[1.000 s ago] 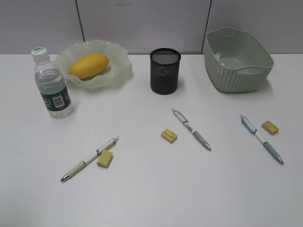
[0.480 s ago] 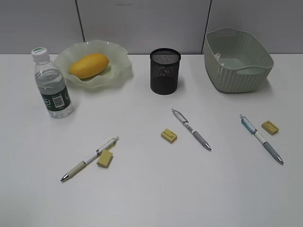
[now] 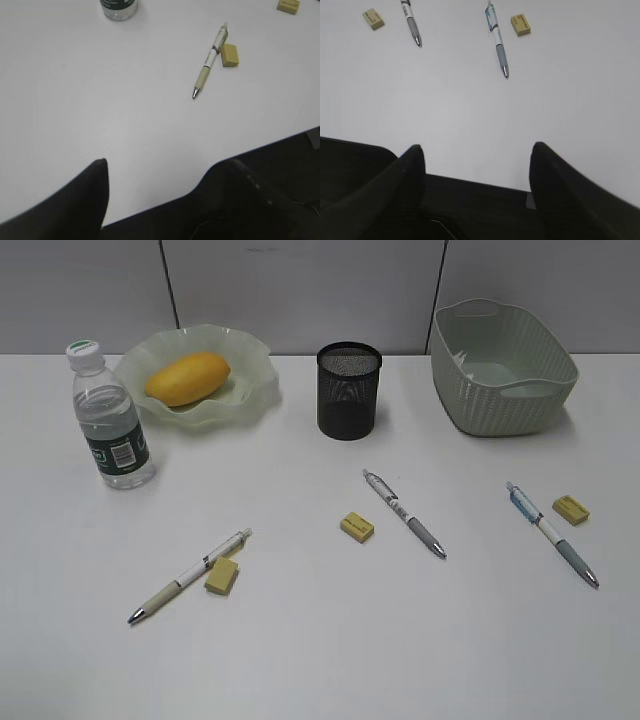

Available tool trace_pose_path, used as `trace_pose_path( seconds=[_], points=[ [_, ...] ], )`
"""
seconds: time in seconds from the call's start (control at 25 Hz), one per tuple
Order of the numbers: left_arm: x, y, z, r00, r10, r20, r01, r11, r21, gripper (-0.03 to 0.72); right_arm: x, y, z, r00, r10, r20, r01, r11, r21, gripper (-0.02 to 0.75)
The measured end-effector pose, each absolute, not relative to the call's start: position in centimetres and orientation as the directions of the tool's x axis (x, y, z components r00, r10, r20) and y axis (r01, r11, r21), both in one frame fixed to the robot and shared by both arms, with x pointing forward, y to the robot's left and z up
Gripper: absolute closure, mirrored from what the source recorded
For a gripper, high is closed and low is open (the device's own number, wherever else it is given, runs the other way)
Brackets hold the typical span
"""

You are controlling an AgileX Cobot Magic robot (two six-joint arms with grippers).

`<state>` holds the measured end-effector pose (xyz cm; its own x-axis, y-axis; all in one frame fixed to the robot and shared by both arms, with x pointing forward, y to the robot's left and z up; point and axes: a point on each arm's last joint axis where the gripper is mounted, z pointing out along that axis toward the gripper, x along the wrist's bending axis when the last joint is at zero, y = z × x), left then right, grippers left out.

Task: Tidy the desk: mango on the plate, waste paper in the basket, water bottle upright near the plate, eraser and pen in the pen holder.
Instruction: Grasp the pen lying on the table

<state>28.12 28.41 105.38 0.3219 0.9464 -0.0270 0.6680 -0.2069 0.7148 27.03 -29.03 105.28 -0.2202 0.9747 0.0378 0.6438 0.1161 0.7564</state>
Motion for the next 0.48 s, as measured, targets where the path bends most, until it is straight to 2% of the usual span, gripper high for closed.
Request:
trace_pose_path(
  seconds=[0.48],
  points=[
    [28.1, 28.4, 105.4, 0.322, 0.946, -0.028, 0.668, -0.207, 0.715, 0.151, 31.0, -28.1, 106.6, -0.217, 0.976, 0.023, 0.726, 0.146, 0.672, 0.225]
  ],
)
